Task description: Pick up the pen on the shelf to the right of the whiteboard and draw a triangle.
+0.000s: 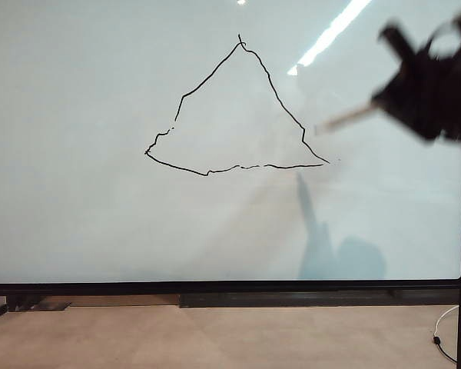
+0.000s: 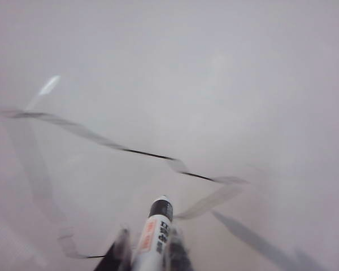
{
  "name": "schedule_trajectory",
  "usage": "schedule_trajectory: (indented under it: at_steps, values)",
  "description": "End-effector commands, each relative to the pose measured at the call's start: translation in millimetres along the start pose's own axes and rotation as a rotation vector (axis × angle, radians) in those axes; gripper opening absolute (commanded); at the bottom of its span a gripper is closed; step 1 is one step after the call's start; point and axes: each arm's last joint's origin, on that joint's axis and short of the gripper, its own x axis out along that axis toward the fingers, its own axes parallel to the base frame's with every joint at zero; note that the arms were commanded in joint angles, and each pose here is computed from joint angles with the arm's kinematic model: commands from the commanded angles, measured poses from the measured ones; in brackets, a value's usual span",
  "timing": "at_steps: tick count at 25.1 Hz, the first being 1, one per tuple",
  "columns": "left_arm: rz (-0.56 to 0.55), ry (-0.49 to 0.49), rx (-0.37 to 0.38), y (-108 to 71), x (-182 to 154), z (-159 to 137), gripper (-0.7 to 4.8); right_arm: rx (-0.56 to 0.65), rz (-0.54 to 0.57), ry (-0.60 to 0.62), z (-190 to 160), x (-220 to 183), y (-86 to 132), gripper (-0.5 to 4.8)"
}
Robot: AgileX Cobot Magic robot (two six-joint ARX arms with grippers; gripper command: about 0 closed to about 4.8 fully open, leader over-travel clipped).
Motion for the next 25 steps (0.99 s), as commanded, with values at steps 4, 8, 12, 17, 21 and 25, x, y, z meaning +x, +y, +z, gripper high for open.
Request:
schedule_trajectory:
  at_steps: [4,8,12,17,21,25]
  values:
    - [-0.005,0.003,0.001,-0.1,-0.3,0.3,-0.05,-0.294,0.014,0.035,38.6,-31.3,19.7,-0.05]
    - [-0.005,0.002,0.001,-0.1,-0.3,0.5,-0.05,-0.472,-0.027,0.049,60.4,-54.9,27.4,-0.05]
    - [-0.004,0.002,0.001,-0.1,-0.3,0.5,-0.05,-0.58,-0.138,0.047,74.9,-81.4,28.7,-0.05]
    - [-0.005,0.003,0.001,-0.1,-0.3,0.3,-0.05,-0.684,-0.273,0.083,80.6,-110.0,23.6,-0.05]
    - [-0.004,0.002,0.001,-0.1,-0.3,0.5,-0.05,-0.711,-0.337,-0.011,75.8,-128.5,18.1,-0.05]
    - [-0.005,0.003,0.001,-0.1,-0.3,0.3,-0.05,-0.721,-0.375,-0.063,68.0,-144.6,14.5,-0.05]
